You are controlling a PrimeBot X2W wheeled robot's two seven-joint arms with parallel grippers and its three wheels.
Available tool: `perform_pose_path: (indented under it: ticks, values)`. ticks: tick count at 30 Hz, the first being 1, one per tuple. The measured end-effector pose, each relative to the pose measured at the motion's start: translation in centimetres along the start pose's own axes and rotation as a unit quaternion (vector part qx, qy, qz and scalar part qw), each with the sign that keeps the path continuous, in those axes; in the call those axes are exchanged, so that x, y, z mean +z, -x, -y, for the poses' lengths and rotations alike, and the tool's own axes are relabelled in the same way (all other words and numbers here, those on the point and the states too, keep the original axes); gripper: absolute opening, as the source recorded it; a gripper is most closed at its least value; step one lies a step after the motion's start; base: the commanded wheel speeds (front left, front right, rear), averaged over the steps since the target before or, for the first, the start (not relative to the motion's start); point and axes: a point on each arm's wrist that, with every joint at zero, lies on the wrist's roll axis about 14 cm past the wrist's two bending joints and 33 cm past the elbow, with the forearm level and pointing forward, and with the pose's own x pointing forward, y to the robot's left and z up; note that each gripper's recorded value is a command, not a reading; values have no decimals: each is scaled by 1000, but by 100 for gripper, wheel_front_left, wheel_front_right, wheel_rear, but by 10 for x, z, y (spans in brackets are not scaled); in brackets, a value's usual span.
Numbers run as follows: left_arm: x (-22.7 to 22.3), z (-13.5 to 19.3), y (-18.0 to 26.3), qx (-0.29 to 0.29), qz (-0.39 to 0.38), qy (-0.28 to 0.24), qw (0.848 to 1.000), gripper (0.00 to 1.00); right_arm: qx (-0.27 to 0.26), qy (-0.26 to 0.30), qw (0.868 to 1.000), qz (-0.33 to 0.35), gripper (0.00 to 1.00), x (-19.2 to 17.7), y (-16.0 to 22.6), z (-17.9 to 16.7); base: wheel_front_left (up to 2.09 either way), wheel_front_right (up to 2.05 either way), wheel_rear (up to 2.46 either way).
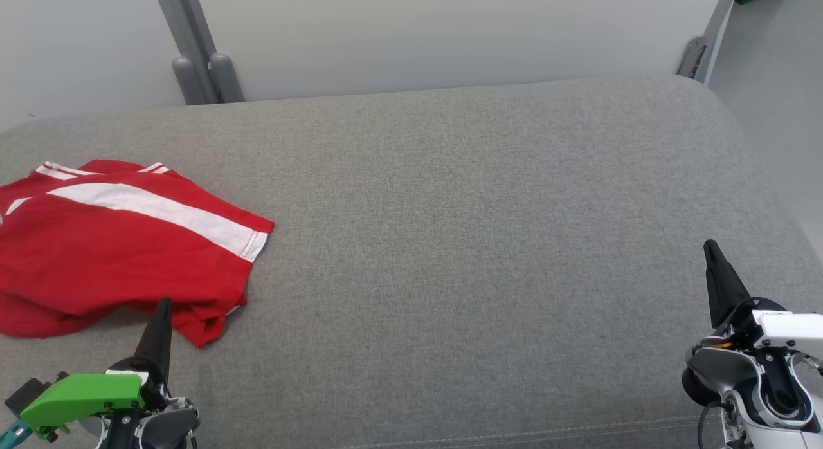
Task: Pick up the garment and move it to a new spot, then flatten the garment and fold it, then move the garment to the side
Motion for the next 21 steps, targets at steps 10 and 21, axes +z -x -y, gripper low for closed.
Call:
perform_pose_path:
  ticks: [10, 21]
  values:
    - [0, 0, 0, 0, 0, 0, 1000, 0, 0, 0, 1000, 0, 0, 0, 0, 0, 0, 0, 0]
    - [-9, -36, 15, 53, -4, 14, 999, 100, -60, -16, 998, 1, 100, -6, 18, 40, 0, 0, 0]
